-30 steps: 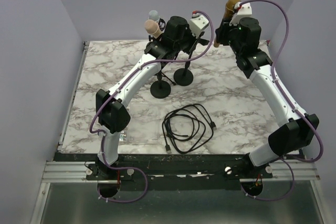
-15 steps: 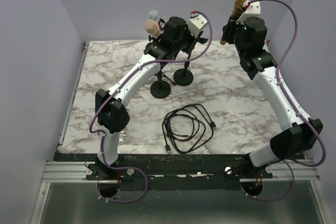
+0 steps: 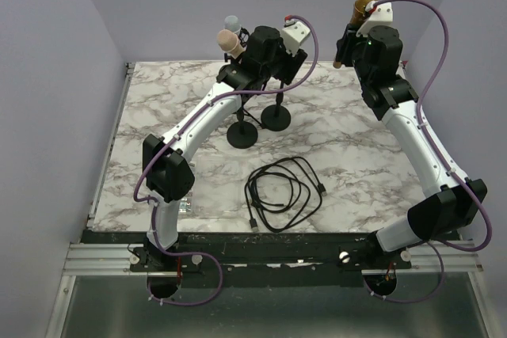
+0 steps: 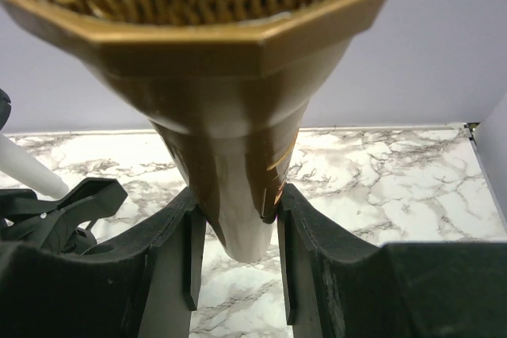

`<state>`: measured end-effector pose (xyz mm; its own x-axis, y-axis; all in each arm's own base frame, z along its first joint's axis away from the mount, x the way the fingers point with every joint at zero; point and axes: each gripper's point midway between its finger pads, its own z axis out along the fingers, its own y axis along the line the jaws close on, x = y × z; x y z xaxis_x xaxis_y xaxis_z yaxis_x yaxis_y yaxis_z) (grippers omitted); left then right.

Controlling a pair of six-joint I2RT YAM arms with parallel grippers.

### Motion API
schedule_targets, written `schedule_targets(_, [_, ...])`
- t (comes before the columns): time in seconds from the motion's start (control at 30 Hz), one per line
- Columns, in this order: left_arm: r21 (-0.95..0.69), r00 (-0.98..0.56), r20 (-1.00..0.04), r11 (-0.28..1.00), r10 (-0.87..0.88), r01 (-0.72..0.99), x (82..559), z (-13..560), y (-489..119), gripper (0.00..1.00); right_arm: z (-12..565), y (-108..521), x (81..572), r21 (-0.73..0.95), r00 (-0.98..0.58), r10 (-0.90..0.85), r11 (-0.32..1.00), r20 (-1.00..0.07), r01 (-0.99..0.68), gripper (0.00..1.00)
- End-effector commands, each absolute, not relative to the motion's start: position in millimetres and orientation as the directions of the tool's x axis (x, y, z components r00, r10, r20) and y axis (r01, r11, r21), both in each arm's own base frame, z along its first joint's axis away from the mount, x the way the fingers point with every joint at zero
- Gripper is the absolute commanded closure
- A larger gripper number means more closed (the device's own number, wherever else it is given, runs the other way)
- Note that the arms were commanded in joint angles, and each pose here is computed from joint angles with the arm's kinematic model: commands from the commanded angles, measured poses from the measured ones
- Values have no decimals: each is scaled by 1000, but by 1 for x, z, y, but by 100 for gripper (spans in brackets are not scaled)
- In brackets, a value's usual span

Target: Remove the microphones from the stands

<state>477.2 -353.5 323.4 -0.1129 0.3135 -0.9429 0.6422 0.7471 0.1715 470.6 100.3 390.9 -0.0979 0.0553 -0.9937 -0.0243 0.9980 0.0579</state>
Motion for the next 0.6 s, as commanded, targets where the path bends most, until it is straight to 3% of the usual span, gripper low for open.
schedule_targets(0.0, [135, -127, -952, 753, 278, 644, 464, 351, -344, 30, 393, 97, 470, 56, -100, 55, 998, -994, -10, 99])
schedule_targets(0.13, [101, -126, -963, 755, 238, 648, 451, 375, -340, 24, 376, 98, 471, 84, -142, 84, 996, -986, 6, 99])
schedule_targets(0.4, [-30, -150, -982, 695, 113, 718, 398, 428, -336, 2, 333, 92, 467, 203, -214, 218, 975, -952, 91, 99])
schedule_targets(0.57, [-90, -168, -984, 662, 55, 744, 366, 466, -329, 2, 301, 80, 466, 304, -255, 340, 937, -905, 173, 99])
